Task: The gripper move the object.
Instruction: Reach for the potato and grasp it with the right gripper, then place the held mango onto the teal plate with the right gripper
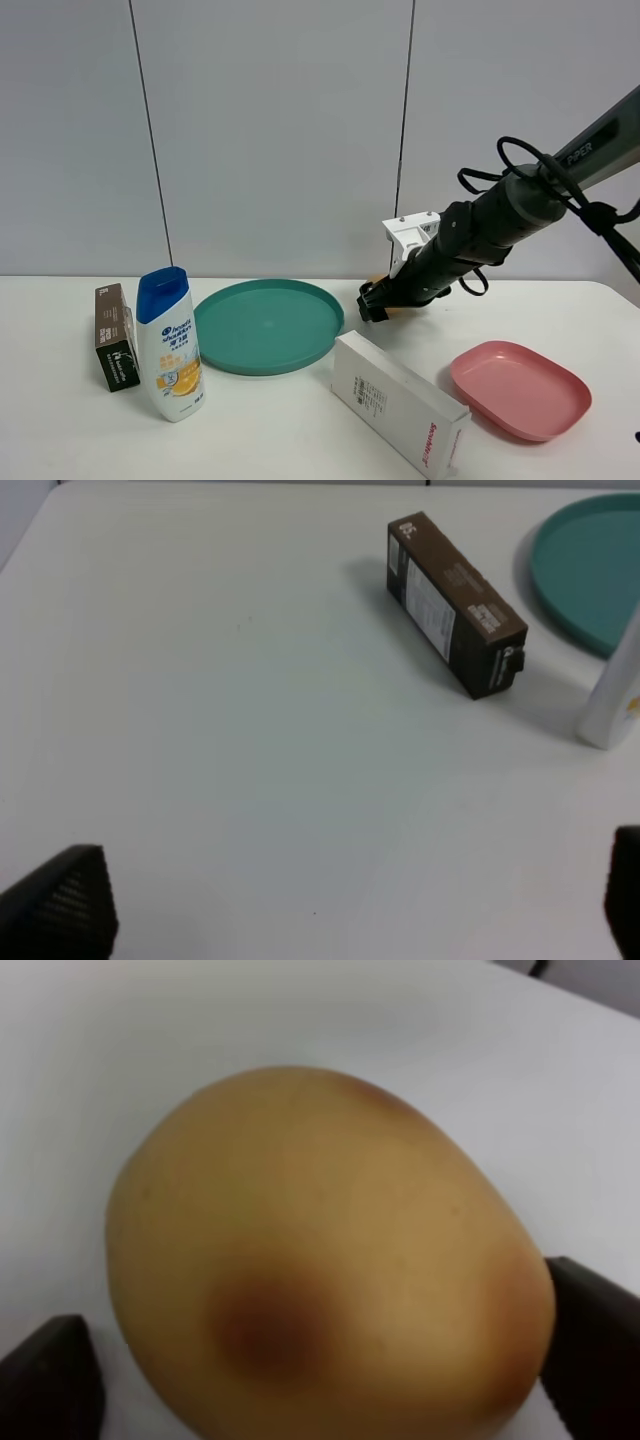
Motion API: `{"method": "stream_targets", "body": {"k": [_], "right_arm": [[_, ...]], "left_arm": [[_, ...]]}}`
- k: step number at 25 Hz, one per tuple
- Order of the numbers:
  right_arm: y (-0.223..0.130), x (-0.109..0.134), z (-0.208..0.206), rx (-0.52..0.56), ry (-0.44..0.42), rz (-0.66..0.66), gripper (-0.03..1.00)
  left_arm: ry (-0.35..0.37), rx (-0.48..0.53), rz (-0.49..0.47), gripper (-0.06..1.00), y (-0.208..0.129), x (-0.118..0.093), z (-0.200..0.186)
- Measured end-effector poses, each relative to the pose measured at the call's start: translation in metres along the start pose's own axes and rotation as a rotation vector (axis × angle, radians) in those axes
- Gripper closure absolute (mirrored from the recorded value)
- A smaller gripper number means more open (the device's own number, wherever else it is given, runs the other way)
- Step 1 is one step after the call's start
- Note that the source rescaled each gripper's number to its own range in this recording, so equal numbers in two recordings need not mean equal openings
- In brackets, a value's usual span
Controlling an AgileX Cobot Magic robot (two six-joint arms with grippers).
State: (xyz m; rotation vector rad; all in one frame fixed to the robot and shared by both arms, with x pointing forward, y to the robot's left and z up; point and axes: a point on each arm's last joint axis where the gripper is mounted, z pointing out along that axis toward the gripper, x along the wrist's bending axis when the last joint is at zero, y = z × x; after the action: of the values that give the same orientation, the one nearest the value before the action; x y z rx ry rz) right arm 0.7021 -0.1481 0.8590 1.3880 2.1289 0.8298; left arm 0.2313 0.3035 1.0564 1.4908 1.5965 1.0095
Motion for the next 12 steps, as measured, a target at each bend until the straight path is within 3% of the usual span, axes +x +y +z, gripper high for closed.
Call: {"method": "stream_targets", "body": {"k": [2,4,5,9,12], "right_arm": [[0.001,0.0,0.0,-0.007,-0.004,-0.001,0.2],[0.001,-0.001,0.0,-0.015,-0.007,-0.001,0.35],[0.002,0.0,0.0,-0.017,-0.008,-0.001,0.52],[0.005,0.0,-0.003,-0.03,-0.01,-0.002,0.87],[0.015,0.0,-0.013,-0.046,-0.005,-0.003,0.94]], "left_arm": [[0.0,0.0,0.0,-0.06,0.0,0.0,0.0],[0.0,0.0,0.0,-0.06,0.0,0.0,0.0],[0.0,0.0,0.0,-0.06,0.0,0.0,0.0],[0.0,0.0,0.0,-0.06,0.0,0.0,0.0],[0.0,0.0,0.0,-0.06,0.0,0.0,0.0]]}}
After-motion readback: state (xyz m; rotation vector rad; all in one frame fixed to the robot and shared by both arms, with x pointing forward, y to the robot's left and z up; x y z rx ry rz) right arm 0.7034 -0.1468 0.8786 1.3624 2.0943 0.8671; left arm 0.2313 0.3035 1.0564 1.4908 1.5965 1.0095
